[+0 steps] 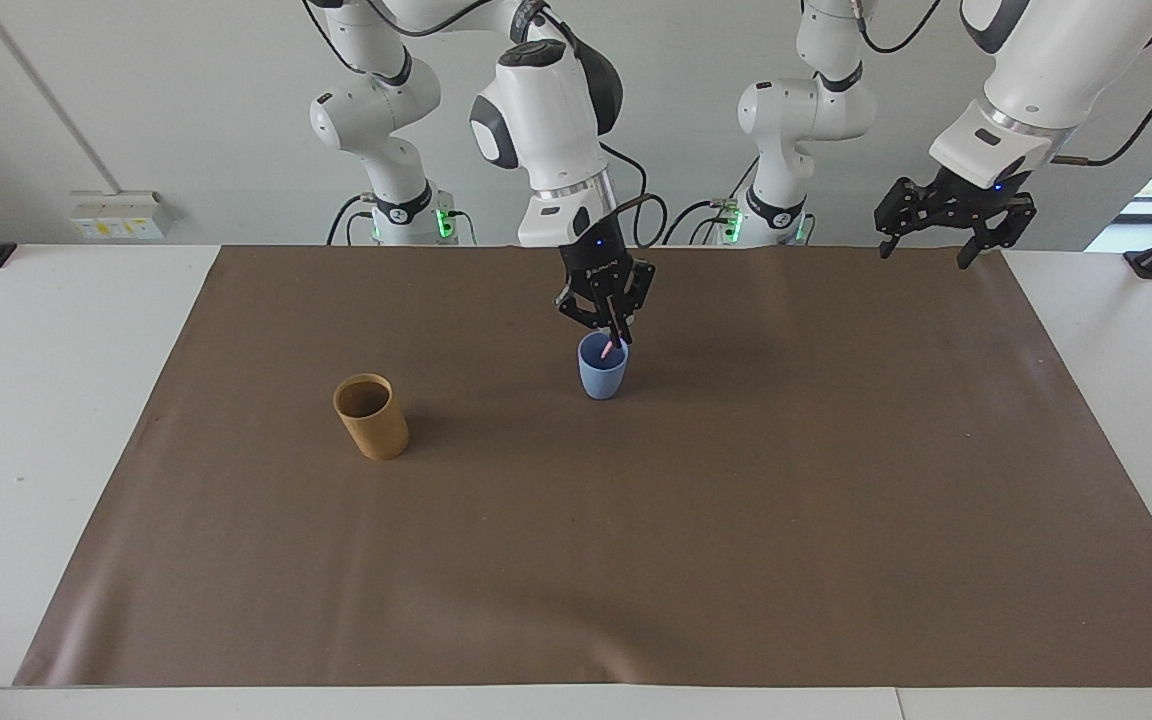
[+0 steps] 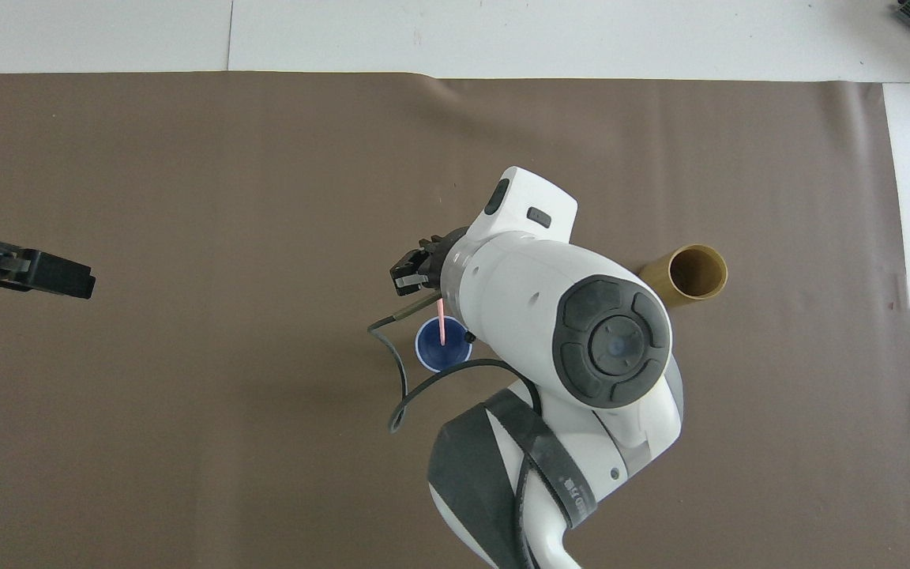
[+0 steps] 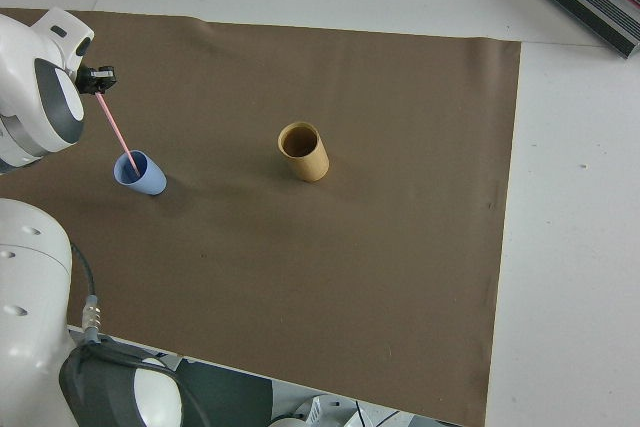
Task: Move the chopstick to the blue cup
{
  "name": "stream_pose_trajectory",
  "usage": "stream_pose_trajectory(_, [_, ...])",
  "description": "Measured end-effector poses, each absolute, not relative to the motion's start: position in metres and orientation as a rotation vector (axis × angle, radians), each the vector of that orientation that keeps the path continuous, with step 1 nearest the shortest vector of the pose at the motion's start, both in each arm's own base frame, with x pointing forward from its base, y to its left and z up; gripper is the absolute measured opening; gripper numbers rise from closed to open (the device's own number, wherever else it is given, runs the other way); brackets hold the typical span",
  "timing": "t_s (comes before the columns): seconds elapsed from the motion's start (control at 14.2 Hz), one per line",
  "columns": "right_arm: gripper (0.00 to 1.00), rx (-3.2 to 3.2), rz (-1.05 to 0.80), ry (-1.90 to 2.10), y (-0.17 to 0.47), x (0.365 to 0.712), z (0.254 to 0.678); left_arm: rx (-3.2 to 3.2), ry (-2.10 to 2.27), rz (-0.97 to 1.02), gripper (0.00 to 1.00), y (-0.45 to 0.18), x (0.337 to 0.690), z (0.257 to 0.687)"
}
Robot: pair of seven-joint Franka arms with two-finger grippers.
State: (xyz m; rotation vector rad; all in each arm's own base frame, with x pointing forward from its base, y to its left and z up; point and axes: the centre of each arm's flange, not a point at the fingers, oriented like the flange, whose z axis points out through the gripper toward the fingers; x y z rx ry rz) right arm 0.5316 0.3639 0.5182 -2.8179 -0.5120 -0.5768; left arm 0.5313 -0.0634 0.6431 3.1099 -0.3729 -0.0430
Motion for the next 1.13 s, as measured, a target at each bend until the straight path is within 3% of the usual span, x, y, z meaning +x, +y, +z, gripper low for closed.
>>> stream_pose_trajectory(0.14, [0.15, -2.830, -0.555, -0.512, 0.363, 0.530, 0.508, 3.110, -0.373, -0.043, 1.00, -0.063, 0.531, 0.643])
stream_pose_trajectory(0.63, [0.97, -2.834, -0.559, -0.449, 0.357, 0.532, 0.499, 3.110, -0.375, -0.043, 1.00, -0.064, 0.531, 0.643])
stream_pose_trajectory(0.85, [1.00, -2.868, -0.530, -0.376, 0.324, 0.546, 0.523, 3.110, -0.375, -0.043, 1.00, -0.065, 0.531, 0.643])
stream_pose_trajectory(1.13, [1.00, -2.924, -0.475, -0.188, 0.234, 0.565, 0.588, 3.110, -0.373, -0.043, 1.00, -0.065, 0.531, 0.643])
